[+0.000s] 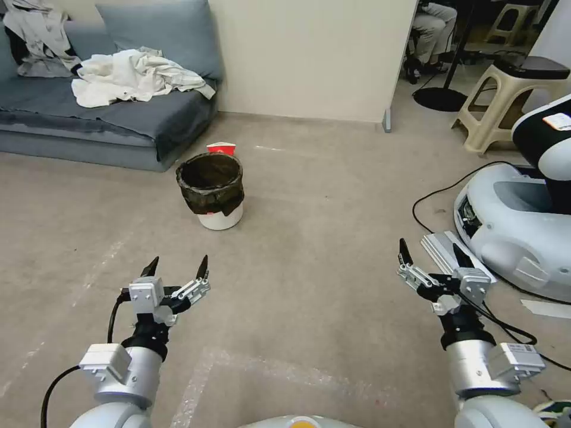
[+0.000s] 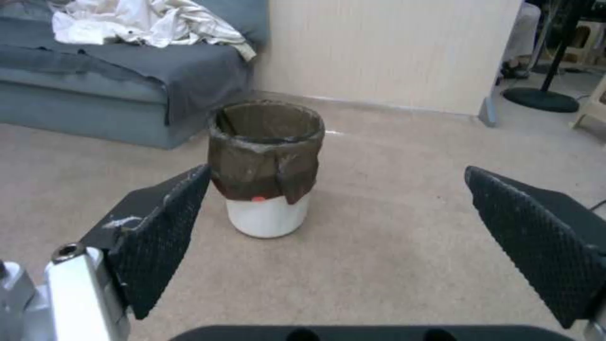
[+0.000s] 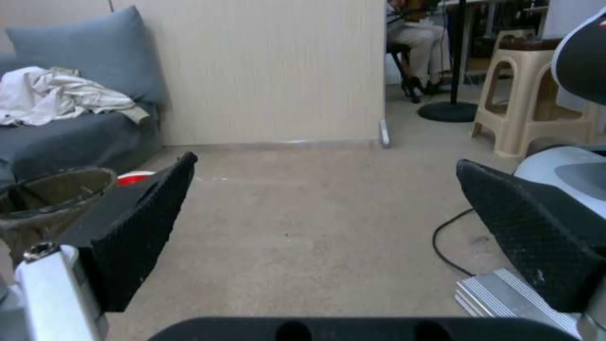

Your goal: Pick up the trash can from the floor.

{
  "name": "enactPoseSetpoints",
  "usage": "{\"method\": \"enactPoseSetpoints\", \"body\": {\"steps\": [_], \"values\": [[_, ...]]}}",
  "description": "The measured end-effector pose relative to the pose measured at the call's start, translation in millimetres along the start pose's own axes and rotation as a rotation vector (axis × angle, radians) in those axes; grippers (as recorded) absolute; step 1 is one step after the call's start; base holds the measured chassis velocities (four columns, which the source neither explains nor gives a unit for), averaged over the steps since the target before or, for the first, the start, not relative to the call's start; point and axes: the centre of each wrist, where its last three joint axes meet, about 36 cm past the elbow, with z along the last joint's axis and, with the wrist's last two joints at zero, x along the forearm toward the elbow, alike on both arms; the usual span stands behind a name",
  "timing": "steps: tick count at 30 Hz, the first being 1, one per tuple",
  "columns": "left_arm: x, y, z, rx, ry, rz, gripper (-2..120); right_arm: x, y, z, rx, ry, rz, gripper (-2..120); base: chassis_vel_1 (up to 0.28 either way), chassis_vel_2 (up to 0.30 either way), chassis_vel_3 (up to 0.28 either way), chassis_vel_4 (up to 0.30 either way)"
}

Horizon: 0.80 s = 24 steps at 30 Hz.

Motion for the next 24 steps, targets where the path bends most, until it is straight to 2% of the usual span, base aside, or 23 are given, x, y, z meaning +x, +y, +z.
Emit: {"method": "enactPoseSetpoints", "body": {"steps": [10,24], "values": [[-0.3,0.8,3.7,-0.003,0.010,-0.010,100,-1.2,-0.9,5.4,0.003,-0.008,-0.004,99,0.000,0.000,0.000,0.000],[-0.5,1.9,4.9,-0.006,0.011,-0.024,100,-2.7,-1.0,9.8,0.003,-0.010,-0.012,99,0.063,0.053,0.068,0.058]]}}
